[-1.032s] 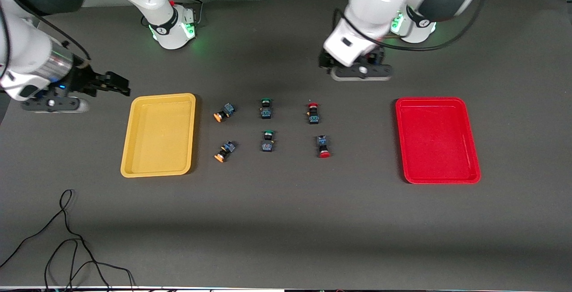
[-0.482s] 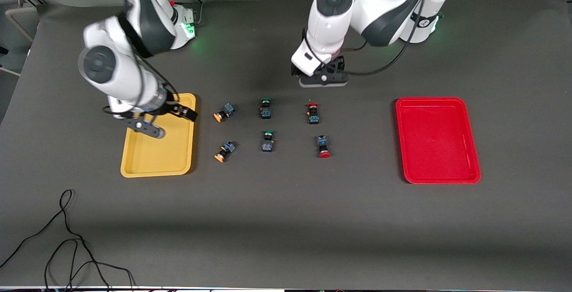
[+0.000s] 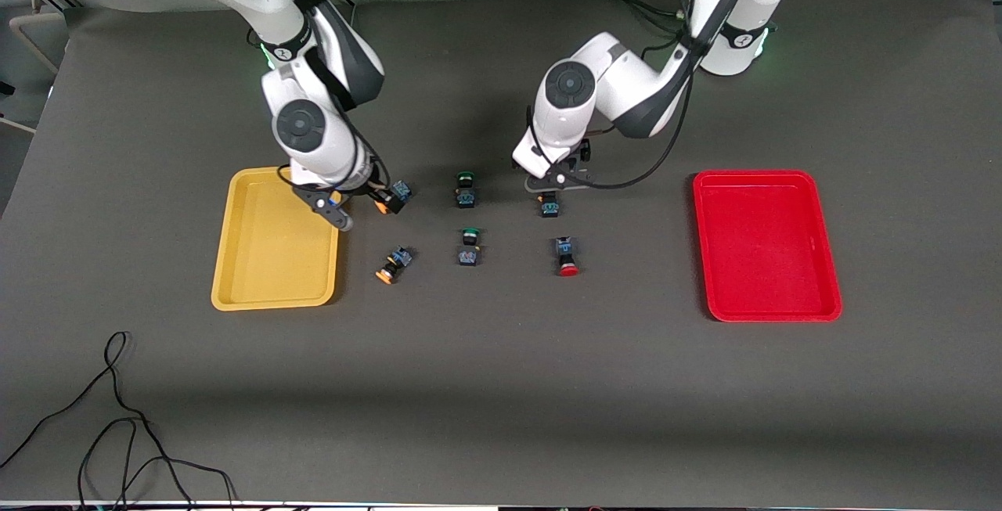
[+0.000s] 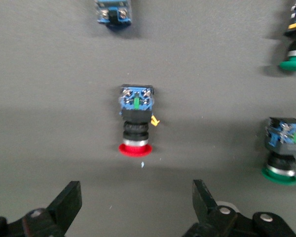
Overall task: Place red and yellow buttons in trays
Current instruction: 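Grasp an orange button with the right gripper while the left gripper grasps a red button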
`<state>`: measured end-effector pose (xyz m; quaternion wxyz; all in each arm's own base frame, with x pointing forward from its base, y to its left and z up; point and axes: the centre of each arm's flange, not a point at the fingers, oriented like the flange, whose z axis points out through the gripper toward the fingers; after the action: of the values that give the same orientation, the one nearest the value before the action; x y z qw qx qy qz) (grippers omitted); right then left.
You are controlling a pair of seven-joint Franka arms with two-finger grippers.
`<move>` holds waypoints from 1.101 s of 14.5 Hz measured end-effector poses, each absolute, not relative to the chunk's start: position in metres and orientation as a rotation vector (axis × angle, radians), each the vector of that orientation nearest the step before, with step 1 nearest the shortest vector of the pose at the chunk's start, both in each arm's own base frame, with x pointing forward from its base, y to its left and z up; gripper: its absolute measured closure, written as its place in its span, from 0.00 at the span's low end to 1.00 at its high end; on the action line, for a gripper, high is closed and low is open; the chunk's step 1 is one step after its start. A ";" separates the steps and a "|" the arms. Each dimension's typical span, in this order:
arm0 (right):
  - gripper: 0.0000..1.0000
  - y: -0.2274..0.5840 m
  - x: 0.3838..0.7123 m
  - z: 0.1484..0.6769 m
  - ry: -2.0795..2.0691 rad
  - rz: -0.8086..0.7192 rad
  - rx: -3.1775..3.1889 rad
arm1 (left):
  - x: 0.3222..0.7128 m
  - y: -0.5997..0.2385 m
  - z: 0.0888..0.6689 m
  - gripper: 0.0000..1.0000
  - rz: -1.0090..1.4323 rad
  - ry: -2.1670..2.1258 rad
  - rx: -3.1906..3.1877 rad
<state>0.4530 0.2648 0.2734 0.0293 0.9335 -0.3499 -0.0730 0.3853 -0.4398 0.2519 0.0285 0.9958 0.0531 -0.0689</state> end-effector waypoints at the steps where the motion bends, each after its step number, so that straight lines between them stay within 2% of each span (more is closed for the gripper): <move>1: 0.00 0.266 0.451 0.262 -1.092 -0.213 2.883 | 0.384 -0.442 0.240 0.00 -0.212 0.162 3.073; 8: 0.00 0.254 0.423 0.197 -1.109 -0.153 2.910 | 0.385 -0.440 0.183 0.00 -0.156 0.076 3.106; 10: 0.00 0.254 0.420 0.190 -1.103 -0.164 2.903 | 0.386 -0.439 0.176 0.04 -0.159 0.075 3.113; 13: 0.00 0.259 0.413 0.180 -1.075 -0.182 2.896 | 0.389 -0.438 0.176 0.35 -0.154 0.080 3.112; 14: 0.03 0.261 0.411 0.178 -1.069 -0.185 2.895 | 0.390 -0.438 0.177 0.48 -0.151 0.082 3.111; 15: 0.14 0.262 0.410 0.176 -1.067 -0.187 2.893 | 0.391 -0.438 0.177 0.58 -0.149 0.085 3.110; 16: 0.14 0.262 0.410 0.175 -1.067 -0.188 2.892 | 0.392 -0.438 0.177 0.67 -0.148 0.086 3.110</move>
<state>0.4101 0.2618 0.1752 0.0266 0.9361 -0.3454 -0.0610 0.3917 -0.4380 0.1775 0.0135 0.9984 0.0277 -0.0474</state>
